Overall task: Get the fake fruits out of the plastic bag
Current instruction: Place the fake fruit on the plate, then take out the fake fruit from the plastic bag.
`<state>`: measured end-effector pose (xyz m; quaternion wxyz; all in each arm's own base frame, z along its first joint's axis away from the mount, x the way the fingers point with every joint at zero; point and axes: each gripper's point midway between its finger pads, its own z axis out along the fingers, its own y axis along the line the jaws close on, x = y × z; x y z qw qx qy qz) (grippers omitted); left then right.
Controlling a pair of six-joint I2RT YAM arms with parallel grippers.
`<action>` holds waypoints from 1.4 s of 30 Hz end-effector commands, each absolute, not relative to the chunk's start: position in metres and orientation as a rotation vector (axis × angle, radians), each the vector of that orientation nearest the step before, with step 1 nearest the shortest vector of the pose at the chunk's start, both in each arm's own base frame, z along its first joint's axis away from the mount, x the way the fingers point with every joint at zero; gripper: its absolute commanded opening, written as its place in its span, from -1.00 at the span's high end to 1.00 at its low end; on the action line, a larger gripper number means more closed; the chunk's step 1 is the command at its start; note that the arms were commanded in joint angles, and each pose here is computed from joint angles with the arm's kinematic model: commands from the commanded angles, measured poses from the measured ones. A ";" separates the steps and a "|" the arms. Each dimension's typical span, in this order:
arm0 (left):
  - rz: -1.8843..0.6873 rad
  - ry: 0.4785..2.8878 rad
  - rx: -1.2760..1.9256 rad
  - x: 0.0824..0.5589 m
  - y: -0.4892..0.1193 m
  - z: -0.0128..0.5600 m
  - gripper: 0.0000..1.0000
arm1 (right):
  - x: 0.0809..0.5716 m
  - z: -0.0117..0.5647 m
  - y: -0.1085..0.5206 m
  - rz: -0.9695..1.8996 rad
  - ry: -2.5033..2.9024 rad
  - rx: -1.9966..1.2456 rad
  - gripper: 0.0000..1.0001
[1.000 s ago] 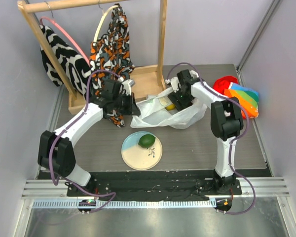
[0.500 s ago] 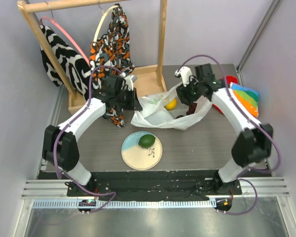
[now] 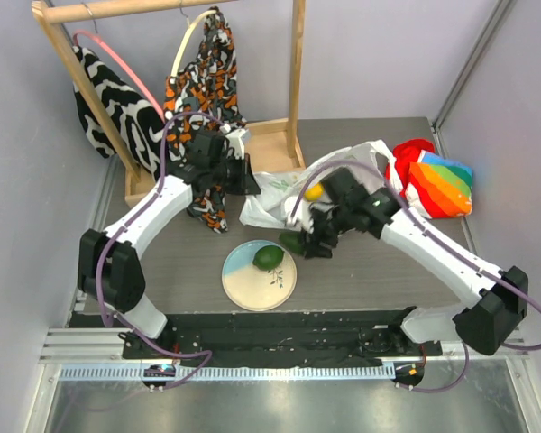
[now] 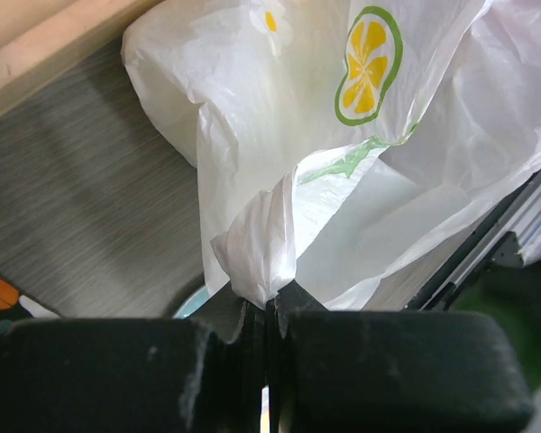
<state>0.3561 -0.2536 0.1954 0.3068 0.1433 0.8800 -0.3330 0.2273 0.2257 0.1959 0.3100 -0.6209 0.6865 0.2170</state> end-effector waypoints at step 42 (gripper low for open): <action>-0.818 2.235 0.486 0.335 -0.237 0.211 1.00 | 0.302 0.245 0.213 0.352 1.820 -1.371 -0.41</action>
